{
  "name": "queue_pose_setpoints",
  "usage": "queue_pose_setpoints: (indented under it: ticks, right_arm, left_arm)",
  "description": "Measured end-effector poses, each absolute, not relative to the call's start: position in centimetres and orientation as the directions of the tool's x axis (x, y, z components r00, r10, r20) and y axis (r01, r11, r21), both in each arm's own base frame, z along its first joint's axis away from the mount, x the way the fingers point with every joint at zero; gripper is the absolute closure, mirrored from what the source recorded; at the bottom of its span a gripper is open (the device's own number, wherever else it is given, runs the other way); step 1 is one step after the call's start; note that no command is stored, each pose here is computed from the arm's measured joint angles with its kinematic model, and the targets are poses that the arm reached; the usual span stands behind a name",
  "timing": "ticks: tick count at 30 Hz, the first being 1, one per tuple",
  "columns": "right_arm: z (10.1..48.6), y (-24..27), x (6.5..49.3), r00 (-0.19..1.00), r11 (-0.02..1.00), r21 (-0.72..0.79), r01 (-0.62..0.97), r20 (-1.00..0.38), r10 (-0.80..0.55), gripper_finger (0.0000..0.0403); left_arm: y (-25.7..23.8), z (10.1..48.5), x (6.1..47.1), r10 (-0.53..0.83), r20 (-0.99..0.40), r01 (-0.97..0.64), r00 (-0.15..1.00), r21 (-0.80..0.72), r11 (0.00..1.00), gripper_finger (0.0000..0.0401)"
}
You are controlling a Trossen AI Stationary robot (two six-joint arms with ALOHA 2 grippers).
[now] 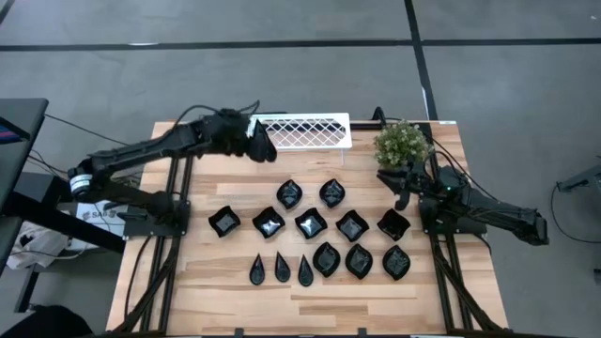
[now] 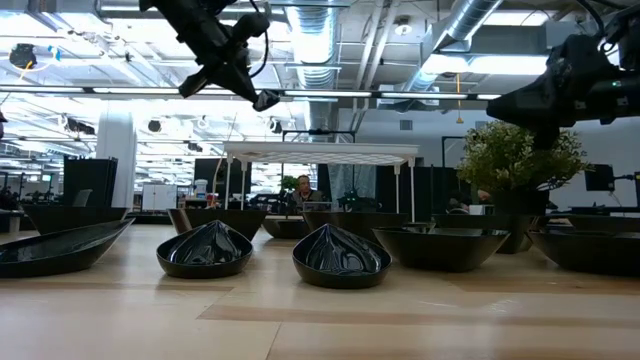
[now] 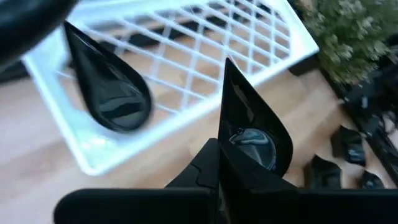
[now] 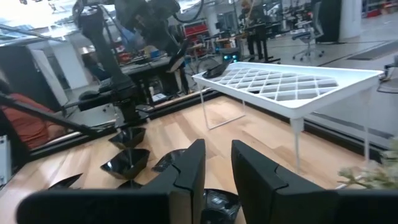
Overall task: Pick & Place Mini shaped plates
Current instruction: Stack the drop-shaped plate on top of the drop-shaped plate on the shelf
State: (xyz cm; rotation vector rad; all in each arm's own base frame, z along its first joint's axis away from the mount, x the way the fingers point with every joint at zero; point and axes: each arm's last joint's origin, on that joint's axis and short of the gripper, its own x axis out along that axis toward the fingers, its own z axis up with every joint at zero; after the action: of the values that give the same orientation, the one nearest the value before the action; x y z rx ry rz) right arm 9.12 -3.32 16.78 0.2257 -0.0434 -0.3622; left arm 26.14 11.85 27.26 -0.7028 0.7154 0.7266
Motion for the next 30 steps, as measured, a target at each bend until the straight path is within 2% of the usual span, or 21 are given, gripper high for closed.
queue_pose_setpoints:
  ticks: [8, 13, 20, 30]
  right_arm:
    - [16.8, -3.3, 9.1, 0.933, 0.909, 0.227, 0.351, 0.003, -0.361, 0.0329]
    - [16.8, -3.3, 9.1, 0.932, 0.908, 0.227, 0.352, 0.003, -0.362, 0.0329]
    - [16.8, -3.3, 9.1, 0.932, 0.908, 0.227, 0.352, 0.002, -0.362, 0.0329]
    - [16.8, -3.3, 9.1, 0.932, 0.908, 0.227, 0.352, 0.002, -0.362, 0.0329]
  left_arm:
    - [14.7, 29.4, 25.8, 0.410, -0.770, -0.816, 0.489, -0.237, 0.528, 0.0398]
    - [16.1, 29.8, 26.9, 0.416, -0.816, -0.842, 0.400, -0.149, 0.518, 0.0398]
    - [18.1, 29.5, 28.5, 0.409, -0.881, -0.877, 0.237, -0.013, 0.481, 0.0398]
    - [20.8, 27.3, 28.7, 0.366, -0.921, -0.932, 0.132, 0.010, 0.362, 0.0398]
